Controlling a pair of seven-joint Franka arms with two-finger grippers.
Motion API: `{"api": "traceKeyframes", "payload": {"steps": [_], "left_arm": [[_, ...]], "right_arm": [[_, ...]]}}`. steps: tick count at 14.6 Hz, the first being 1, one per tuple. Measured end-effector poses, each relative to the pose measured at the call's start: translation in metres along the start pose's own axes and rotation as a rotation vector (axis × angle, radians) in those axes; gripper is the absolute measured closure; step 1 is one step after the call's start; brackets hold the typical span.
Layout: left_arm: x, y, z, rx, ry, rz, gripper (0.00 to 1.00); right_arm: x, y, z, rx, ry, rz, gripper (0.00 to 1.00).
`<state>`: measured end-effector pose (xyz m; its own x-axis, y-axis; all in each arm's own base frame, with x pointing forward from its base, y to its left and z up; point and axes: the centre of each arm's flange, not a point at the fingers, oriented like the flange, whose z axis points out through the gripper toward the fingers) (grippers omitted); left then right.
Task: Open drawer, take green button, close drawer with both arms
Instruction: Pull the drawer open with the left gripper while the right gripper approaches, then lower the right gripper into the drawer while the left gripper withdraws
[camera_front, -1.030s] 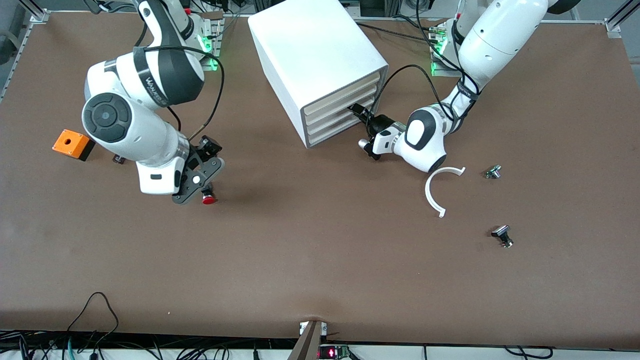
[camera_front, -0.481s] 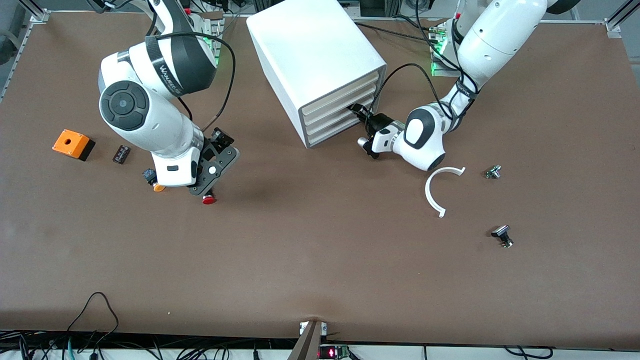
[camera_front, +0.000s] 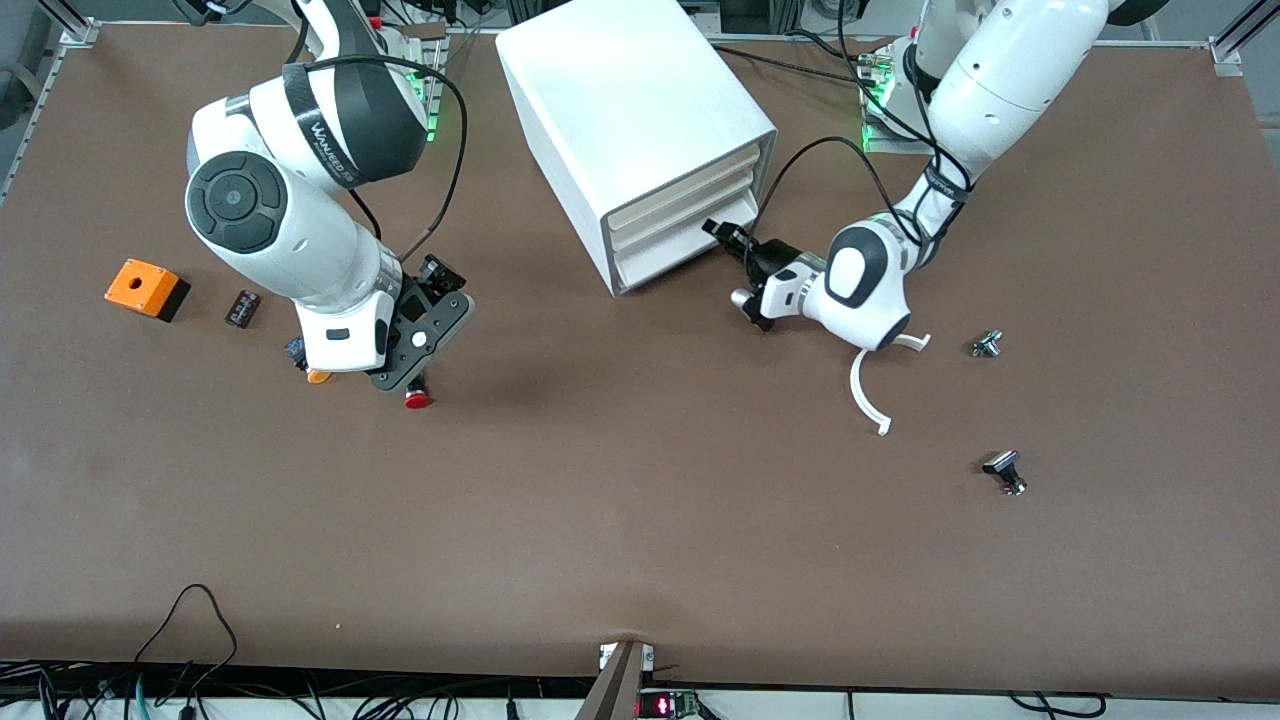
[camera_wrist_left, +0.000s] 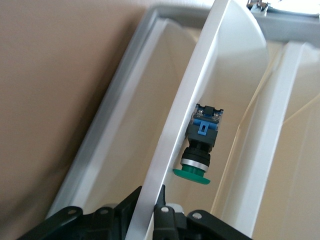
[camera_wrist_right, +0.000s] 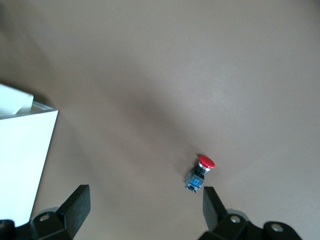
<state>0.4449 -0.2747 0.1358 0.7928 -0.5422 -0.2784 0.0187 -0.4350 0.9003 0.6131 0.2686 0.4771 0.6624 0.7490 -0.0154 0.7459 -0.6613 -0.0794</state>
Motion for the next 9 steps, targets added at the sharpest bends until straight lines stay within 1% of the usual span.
{"api": "traceKeyframes", "payload": {"steps": [5, 9], "left_arm": [[0.012, -0.006, -0.05, 0.031, 0.091, 0.006, 0.88], [0.023, -0.009, -0.096, 0.088, 0.194, 0.017, 0.87]], "right_arm": [[0.018, -0.033, -0.015, -0.016, 0.036, -0.057, 0.0], [0.038, -0.081, -0.023, -0.026, 0.058, -0.135, 0.0]]}}
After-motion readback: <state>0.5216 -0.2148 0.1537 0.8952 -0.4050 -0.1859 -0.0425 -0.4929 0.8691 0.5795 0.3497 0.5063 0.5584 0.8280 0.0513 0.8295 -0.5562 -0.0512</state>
